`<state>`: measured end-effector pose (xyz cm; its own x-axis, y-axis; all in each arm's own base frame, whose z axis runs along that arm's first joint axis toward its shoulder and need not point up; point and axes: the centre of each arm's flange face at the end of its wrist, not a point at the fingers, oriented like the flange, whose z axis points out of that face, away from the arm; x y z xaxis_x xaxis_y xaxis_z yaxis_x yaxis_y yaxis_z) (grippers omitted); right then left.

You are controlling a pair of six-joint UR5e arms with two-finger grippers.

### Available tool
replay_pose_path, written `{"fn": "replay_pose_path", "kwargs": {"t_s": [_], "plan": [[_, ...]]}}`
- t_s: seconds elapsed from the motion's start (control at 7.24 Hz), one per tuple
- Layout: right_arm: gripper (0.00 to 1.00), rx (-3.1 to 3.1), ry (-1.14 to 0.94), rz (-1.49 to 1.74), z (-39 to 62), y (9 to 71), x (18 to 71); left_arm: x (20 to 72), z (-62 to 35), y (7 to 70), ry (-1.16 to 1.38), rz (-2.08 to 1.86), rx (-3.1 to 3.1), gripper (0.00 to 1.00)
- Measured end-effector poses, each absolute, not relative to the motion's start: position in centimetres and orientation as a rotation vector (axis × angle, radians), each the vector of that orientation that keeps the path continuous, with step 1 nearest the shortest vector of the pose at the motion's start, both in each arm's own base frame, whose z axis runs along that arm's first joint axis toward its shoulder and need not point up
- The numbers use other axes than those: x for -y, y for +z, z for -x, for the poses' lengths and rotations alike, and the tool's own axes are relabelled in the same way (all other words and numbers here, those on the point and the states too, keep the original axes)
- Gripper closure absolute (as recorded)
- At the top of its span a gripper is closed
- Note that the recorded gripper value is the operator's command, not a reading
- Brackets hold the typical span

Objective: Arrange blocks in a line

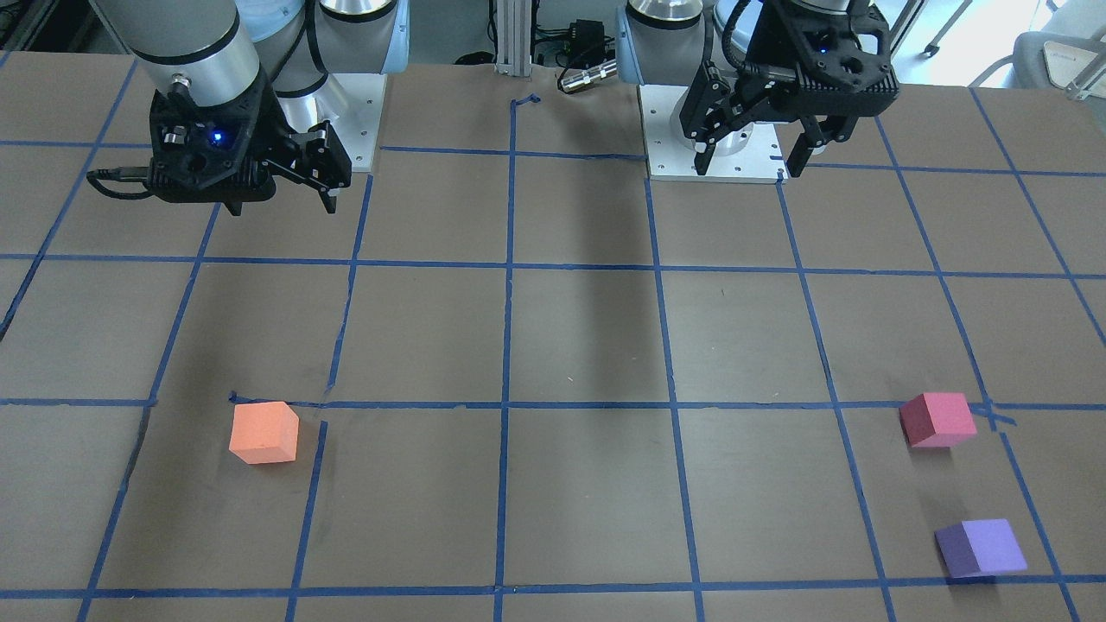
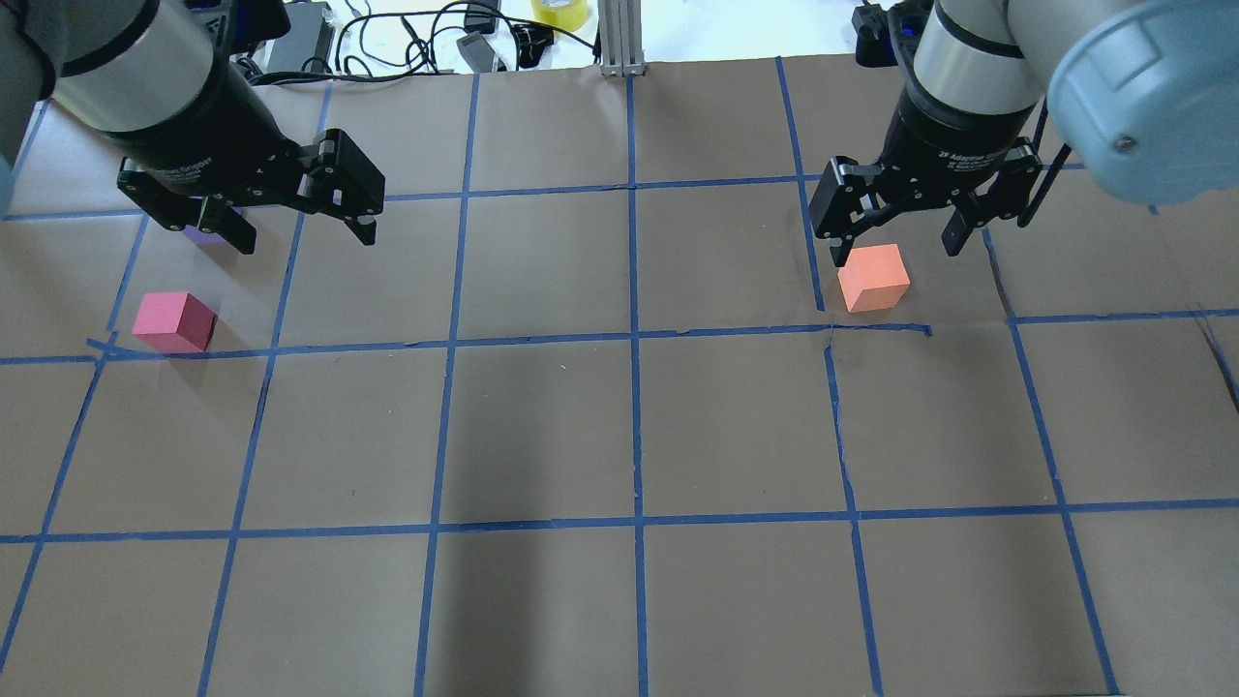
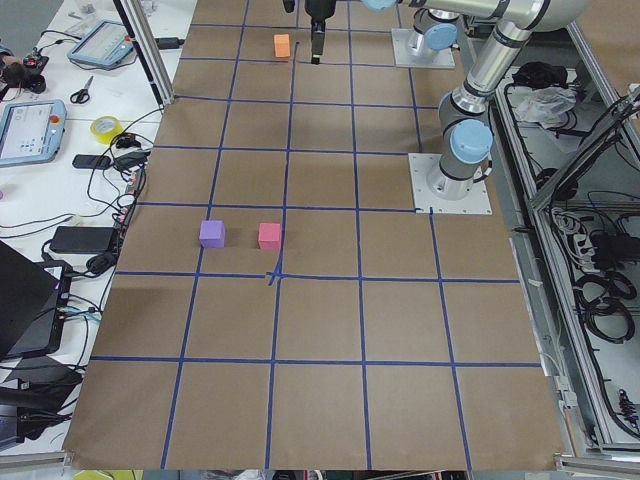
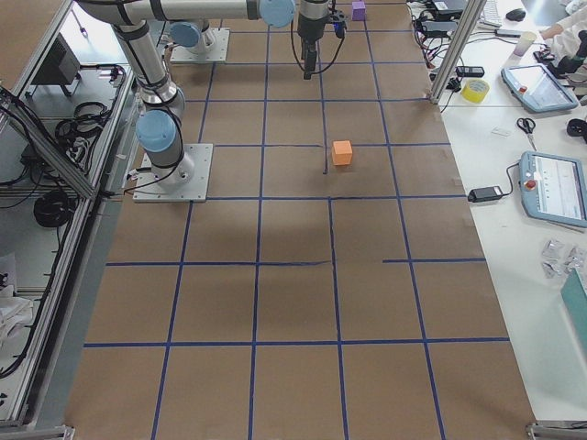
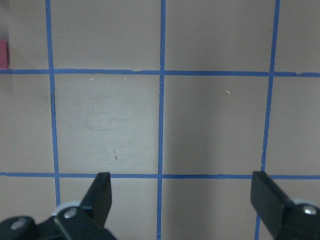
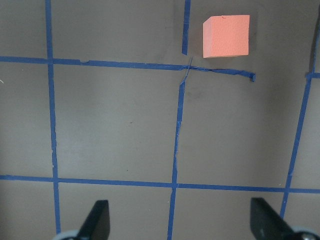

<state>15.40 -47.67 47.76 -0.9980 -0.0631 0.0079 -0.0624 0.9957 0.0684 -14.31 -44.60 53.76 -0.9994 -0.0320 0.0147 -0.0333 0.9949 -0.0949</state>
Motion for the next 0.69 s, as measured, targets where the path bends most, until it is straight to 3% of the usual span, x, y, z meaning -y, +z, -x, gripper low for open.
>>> {"fn": "replay_pose_path", "kwargs": {"t_s": [0.69], "plan": [[0.00,3.118,-0.093,-0.099,-15.32,48.36,47.20,44.61,14.33,53.36,0.135,-0.053,3.123,0.00]]}}
